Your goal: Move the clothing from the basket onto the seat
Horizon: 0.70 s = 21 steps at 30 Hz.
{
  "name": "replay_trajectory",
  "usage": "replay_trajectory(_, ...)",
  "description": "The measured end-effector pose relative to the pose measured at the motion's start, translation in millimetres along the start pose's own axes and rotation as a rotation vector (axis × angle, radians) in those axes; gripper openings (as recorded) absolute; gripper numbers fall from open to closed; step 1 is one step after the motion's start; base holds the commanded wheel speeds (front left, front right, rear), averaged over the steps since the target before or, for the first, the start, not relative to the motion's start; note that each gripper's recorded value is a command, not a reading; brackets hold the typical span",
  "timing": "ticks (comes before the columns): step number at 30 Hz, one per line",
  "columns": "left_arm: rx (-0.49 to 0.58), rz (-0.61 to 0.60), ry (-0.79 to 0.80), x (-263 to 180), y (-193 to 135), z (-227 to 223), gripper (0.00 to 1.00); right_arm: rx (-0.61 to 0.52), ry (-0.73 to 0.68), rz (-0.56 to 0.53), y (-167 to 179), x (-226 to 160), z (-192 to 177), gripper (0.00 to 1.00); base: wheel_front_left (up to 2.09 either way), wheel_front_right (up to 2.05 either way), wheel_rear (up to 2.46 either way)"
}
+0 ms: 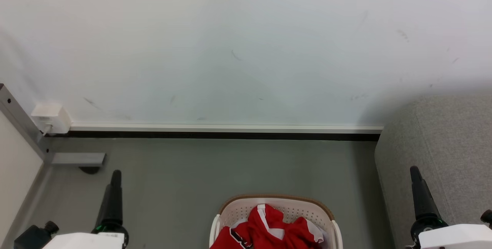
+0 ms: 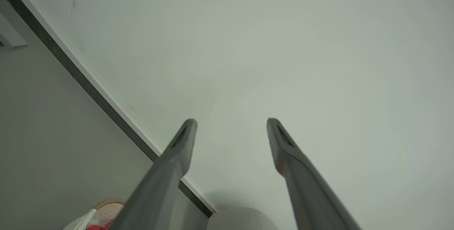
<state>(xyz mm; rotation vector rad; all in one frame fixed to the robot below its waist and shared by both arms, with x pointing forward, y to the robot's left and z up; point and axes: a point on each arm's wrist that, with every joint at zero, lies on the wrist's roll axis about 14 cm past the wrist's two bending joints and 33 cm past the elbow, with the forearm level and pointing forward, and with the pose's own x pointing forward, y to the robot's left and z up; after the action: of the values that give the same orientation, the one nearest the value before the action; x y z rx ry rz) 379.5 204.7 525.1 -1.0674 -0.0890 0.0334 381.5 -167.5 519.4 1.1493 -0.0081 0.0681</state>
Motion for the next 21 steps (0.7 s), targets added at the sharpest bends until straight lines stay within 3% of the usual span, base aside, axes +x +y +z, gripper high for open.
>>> replay_trajectory(13, 0.295, -0.022, -0.006, -4, -7, -1, 1.0, -0.295, 0.005, 0.004, -2, -1, -1, 1.0, 0.0, 0.0, 0.0)
replay_trajectory(21, 0.42, -0.042, -0.003, -5, -12, -5, 1.0, -0.402, 0.022, 0.02, 0, -2, -9, 1.0, 0.0, 0.0, 0.0)
